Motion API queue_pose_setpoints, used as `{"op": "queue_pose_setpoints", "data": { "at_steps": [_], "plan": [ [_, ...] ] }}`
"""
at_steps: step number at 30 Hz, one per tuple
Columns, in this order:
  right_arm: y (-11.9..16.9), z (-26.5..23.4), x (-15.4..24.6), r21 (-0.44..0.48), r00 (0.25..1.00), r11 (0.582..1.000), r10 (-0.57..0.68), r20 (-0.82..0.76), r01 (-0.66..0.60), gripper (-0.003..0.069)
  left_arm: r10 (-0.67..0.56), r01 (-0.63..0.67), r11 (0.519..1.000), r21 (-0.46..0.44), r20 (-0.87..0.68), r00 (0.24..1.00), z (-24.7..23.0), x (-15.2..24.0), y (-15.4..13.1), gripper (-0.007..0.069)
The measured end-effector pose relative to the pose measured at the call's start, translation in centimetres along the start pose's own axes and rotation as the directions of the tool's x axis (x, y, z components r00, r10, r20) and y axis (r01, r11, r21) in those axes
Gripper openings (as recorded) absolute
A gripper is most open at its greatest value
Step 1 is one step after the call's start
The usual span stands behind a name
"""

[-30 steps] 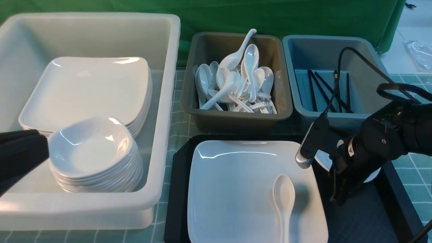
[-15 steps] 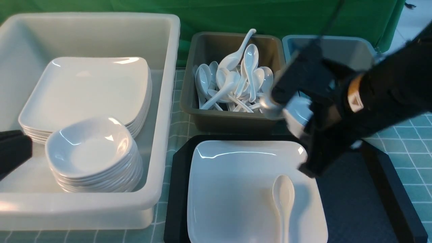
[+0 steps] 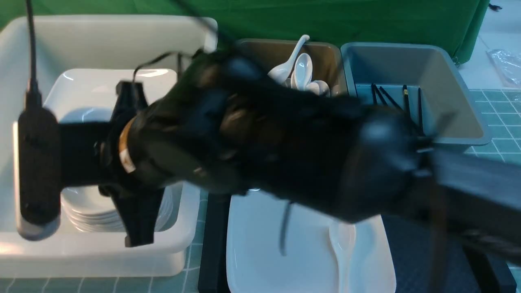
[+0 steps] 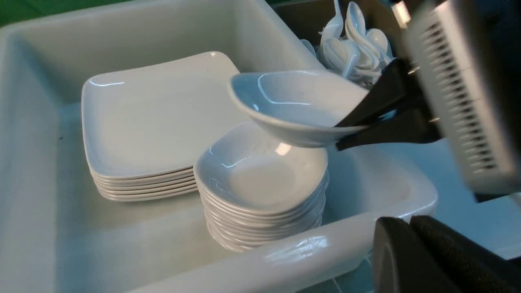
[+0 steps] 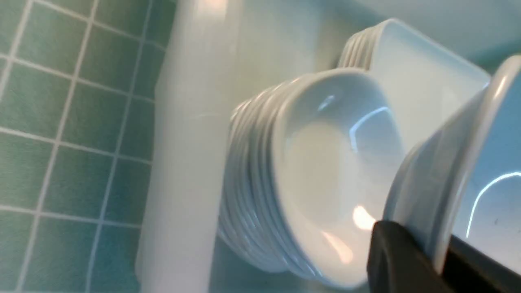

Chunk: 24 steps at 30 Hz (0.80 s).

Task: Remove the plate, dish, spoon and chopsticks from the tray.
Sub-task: Use the right arm to put the small plate into the large storage box on the left, then use the left arm to grab a soup spoon from the plate

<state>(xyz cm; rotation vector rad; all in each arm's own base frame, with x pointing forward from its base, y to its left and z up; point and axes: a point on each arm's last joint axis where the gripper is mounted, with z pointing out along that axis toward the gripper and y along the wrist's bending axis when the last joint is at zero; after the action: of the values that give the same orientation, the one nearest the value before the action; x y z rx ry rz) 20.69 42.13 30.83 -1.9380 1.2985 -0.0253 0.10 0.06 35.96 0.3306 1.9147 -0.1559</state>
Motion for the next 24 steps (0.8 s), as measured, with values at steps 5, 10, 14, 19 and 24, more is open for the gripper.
{"op": "queue_pose_setpoints", "data": {
  "at_steps": [5, 10, 14, 19, 24],
  "plan": [
    [0.5, 3.1, 0.0, 0.019, 0.999, 0.999, -0.040, 0.000, 0.040, 0.0103, -0.001, 0.001, 1.000, -0.002, -0.014, 1.000, -0.4, 0.4, 0.0, 0.0017],
    [0.9, 3.8, 0.4, -0.002, 0.999, 0.999, -0.040, -0.029, 0.040, 0.0380, 0.028, -0.028, 1.000, 0.004, 0.013, 1.000, -0.4, 0.2, 0.0, 0.0017],
    [0.9, 3.2, 0.6, -0.025, 0.998, 1.000, -0.010, -0.066, 0.008, 0.0510, 0.008, -0.009, 0.999, 0.032, 0.046, 0.999, -0.4, -0.1, -0.3, 0.0017],
    [0.1, -1.5, 1.1, -0.077, 0.974, 0.992, 0.082, -0.213, -0.100, 0.0547, -0.018, 0.017, 0.995, 0.097, 0.009, 1.000, 0.6, -0.6, -0.9, 0.0017],
    [-1.4, -9.3, 3.0, -0.046, 0.887, 0.946, 0.283, -0.365, -0.321, 0.0424, 0.022, 0.010, 0.982, 0.186, -0.171, 0.985, 4.6, -1.6, -1.6, 0.0017]
  ]
}}
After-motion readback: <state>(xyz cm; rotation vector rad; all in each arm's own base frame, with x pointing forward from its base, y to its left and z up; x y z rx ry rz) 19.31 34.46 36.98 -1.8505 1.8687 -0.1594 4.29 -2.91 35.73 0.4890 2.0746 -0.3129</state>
